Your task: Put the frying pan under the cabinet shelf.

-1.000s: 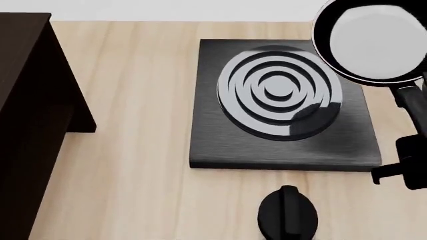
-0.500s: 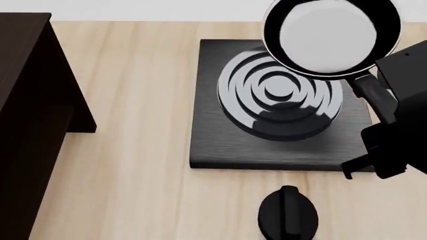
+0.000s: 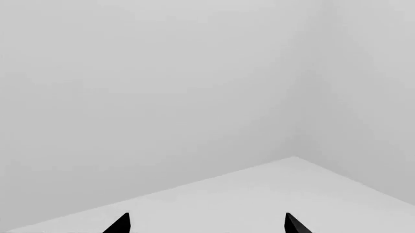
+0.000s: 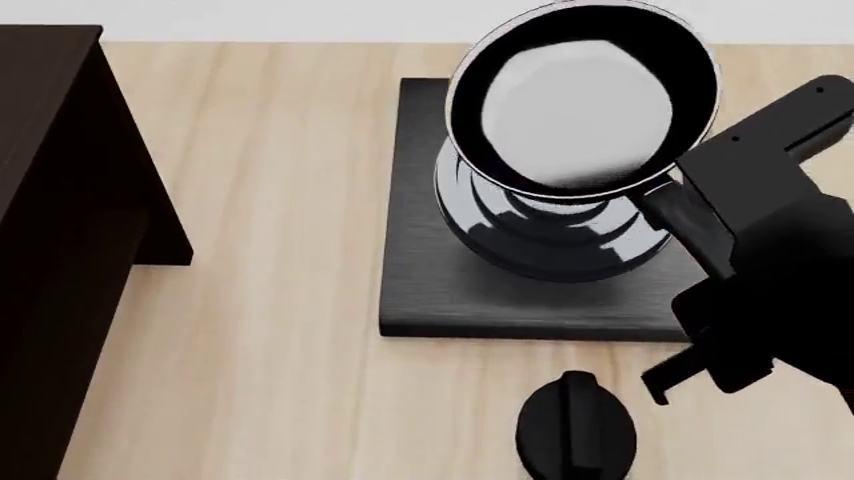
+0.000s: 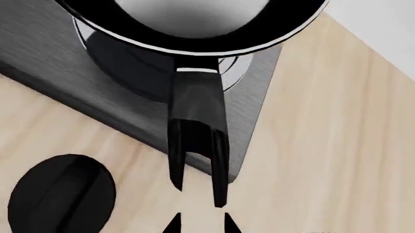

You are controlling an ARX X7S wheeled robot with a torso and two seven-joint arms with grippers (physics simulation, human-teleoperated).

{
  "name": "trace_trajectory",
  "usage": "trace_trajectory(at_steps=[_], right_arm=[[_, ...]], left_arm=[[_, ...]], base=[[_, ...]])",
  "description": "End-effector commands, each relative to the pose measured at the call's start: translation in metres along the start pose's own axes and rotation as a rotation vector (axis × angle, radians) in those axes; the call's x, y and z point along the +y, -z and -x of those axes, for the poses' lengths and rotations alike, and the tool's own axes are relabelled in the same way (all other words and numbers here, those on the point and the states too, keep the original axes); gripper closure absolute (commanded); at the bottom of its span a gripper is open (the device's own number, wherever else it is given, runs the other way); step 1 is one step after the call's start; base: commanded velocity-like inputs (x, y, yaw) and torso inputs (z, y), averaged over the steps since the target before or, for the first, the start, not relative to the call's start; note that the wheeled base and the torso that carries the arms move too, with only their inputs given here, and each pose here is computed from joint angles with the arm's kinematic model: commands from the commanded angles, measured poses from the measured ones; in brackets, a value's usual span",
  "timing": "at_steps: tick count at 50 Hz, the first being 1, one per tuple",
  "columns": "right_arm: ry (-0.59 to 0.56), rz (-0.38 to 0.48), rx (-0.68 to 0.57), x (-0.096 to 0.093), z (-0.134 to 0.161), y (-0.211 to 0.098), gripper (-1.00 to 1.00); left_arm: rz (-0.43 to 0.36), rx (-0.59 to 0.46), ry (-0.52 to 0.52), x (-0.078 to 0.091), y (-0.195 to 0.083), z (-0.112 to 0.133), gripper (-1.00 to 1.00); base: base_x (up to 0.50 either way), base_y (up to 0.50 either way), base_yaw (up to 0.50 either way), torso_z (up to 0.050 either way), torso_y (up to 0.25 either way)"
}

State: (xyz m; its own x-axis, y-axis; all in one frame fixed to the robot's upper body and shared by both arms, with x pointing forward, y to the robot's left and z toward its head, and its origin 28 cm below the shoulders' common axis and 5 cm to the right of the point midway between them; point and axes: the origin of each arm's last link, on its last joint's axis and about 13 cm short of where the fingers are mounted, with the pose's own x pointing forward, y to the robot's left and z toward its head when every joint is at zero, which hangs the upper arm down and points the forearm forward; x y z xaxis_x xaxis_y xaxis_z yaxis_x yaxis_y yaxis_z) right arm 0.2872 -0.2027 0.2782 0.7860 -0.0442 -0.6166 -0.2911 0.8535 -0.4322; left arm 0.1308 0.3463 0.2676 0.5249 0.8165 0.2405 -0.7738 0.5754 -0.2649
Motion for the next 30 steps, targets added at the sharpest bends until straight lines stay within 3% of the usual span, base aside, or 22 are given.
trace_trajectory(at_steps=[1, 19, 21, 30], right_arm=[[0.034, 0.059, -0.028, 0.000, 0.017, -0.003, 1.00], [-0.073, 0.173, -0.051, 0.015, 0.027, -0.007, 1.00], [-0.131, 0.145, -0.073, 0.017, 0.028, -0.008, 1.00], [-0.160, 0.197, -0.077, 0.022, 0.028, -0.009, 1.00]], left_arm=[[-0.003, -0.001, 0.002, -0.001, 0.000, 0.000, -1.00], [-0.003, 0.004, 0.009, -0.003, 0.002, 0.000, -1.00], [-0.003, 0.004, 0.011, -0.003, 0.002, 0.000, -1.00], [-0.003, 0.006, 0.015, -0.004, 0.003, 0.000, -1.00]], base=[[0.00, 0.00, 0.00, 0.015, 0.000], [0.00, 0.00, 0.00, 0.000, 0.002], [0.00, 0.00, 0.00, 0.000, 0.000], [0.00, 0.00, 0.00, 0.000, 0.002]])
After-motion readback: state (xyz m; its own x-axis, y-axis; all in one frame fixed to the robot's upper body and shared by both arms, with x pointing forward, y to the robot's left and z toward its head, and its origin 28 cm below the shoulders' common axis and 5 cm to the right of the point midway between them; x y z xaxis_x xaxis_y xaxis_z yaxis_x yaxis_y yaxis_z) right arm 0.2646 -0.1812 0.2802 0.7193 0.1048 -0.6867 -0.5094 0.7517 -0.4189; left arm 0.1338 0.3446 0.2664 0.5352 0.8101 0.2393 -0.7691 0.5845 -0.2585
